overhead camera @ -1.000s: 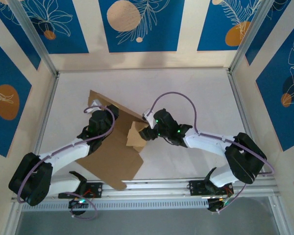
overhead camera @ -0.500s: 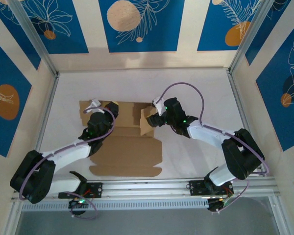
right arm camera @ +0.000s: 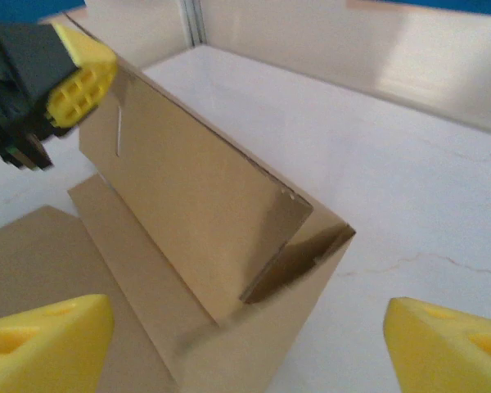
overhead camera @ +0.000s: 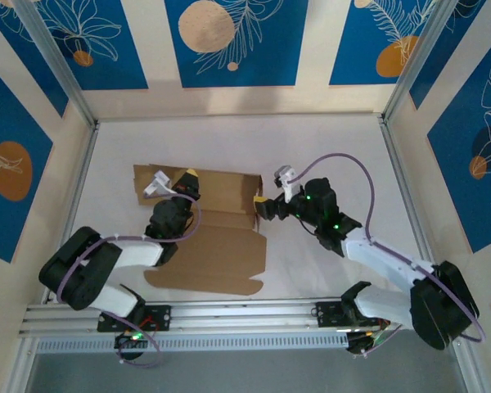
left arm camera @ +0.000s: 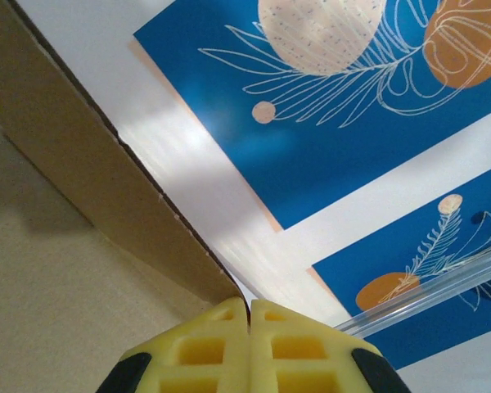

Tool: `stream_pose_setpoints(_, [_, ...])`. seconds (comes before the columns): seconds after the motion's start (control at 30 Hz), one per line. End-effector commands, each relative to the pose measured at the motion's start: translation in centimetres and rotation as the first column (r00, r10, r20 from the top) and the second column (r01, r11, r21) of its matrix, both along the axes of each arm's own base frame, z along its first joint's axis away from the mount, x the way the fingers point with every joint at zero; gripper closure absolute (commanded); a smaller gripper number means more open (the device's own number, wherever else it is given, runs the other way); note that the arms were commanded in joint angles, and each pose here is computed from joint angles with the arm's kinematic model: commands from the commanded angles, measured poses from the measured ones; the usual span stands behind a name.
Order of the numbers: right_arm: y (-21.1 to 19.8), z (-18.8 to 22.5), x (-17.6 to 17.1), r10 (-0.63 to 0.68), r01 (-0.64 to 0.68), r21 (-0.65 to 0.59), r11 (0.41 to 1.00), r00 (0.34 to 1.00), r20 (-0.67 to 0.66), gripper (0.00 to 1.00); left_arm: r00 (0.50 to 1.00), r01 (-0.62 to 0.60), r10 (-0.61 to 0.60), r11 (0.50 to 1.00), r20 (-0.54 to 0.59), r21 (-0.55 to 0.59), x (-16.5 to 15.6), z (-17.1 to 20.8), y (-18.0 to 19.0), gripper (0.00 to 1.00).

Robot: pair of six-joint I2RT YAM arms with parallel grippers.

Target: Fold the paper box

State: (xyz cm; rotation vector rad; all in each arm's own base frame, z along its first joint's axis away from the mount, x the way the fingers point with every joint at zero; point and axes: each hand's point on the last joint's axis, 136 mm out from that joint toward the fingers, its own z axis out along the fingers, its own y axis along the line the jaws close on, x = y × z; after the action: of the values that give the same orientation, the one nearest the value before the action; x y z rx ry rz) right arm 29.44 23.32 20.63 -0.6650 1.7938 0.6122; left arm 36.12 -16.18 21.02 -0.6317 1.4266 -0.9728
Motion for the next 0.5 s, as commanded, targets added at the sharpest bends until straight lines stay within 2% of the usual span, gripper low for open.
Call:
stream_pose_setpoints(0.0, [-0.2, 0.0, -1.1, 0.019, -0.015, 0.062, 0.998, 0.998, -0.057, 0.08, 0.991, -0.011, 0.017, 0.999, 0.133, -0.04, -0.5, 3.7, 0.0, 1.0])
stream_pose_setpoints(0.1, [-0.4, -1.7, -1.1, -0.001, 0.001, -0.002, 1.0, 0.99, -0.138, 0.06, 0.989, -0.011, 0.016, 0.999, 0.146, -0.04, -0.4, 4.3, -0.3, 1.0])
stream_pose_setpoints(0.2, [-2.5, -3.9, 0.5, -0.157, 0.133, -0.135, 0.982, 0.971, -0.179, 0.09, 0.989, -0.012, 0.016, 0.999, 0.145, -0.032, -0.4, 4.5, -0.3, 1.0])
stream_pose_setpoints(0.33, [-3.2, -6.1, 0.7, -0.225, 0.173, -0.197, 0.965, 0.931, -0.288, 0.22, 0.988, -0.009, 0.012, 1.0, 0.151, -0.022, -0.5, 5.0, -0.5, 1.0])
stream_pose_setpoints(0.47, [-3.8, -8.0, 0.6, -0.274, 0.202, -0.242, 0.949, 0.908, -0.318, 0.36, 0.986, 0.005, -0.001, 1.0, 0.167, -0.022, -0.6, 5.7, -0.9, 1.0])
